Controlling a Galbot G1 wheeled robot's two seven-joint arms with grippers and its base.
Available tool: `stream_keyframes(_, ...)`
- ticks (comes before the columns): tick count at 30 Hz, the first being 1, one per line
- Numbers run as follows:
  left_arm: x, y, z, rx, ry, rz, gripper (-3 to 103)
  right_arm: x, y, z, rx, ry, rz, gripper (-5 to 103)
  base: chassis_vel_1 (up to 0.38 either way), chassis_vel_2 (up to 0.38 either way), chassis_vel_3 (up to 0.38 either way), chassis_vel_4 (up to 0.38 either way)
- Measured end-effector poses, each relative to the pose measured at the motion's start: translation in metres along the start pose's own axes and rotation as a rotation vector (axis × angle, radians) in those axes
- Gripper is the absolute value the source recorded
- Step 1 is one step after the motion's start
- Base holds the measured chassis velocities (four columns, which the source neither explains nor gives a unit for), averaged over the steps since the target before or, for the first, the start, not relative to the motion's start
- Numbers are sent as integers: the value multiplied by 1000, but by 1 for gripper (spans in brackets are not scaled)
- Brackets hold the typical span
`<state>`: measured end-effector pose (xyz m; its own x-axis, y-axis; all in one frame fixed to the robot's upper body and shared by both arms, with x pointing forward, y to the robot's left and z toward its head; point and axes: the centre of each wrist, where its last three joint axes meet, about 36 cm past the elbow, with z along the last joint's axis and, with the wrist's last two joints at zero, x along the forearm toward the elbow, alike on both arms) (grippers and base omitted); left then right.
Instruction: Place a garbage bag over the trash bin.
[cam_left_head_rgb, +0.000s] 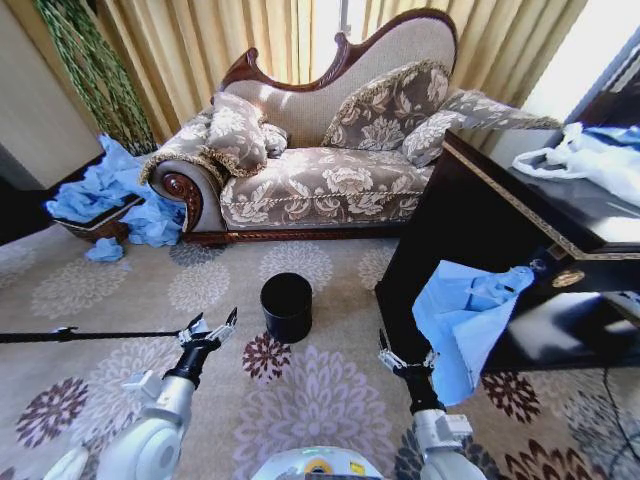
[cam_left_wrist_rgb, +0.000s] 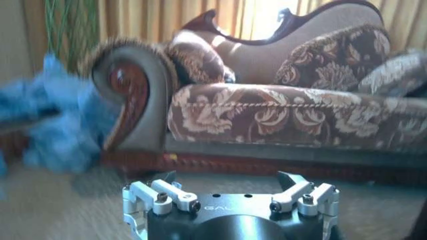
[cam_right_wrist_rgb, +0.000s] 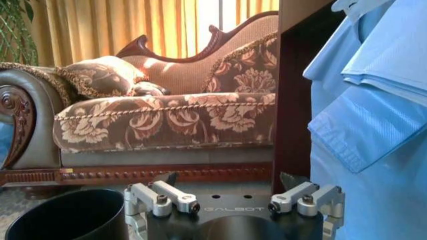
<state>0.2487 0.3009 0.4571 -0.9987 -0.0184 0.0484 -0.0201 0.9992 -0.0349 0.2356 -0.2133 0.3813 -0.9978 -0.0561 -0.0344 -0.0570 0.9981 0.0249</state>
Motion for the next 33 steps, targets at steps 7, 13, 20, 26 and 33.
stream_keyframes(7,7,-1,10,-63,-19,-31,100,-4,1,-1,1,-13,11,100,0,0,0,0)
stream_keyframes(13,17,-2,16,-65,-16,-41,100,-8,0,-7,-12,-27,25,100,0,0,0,0)
stream_keyframes(20,16,-6,15,-30,-18,-33,100,-8,0,-10,-26,-29,27,100,0,0,0,0)
stream_keyframes(26,14,-5,15,-36,-20,-31,100,-9,2,-11,-31,-28,26,100,0,0,0,0)
stream_keyframes(33,13,-7,16,14,1,-24,100,-10,4,-11,-33,-27,21,100,0,0,0,0)
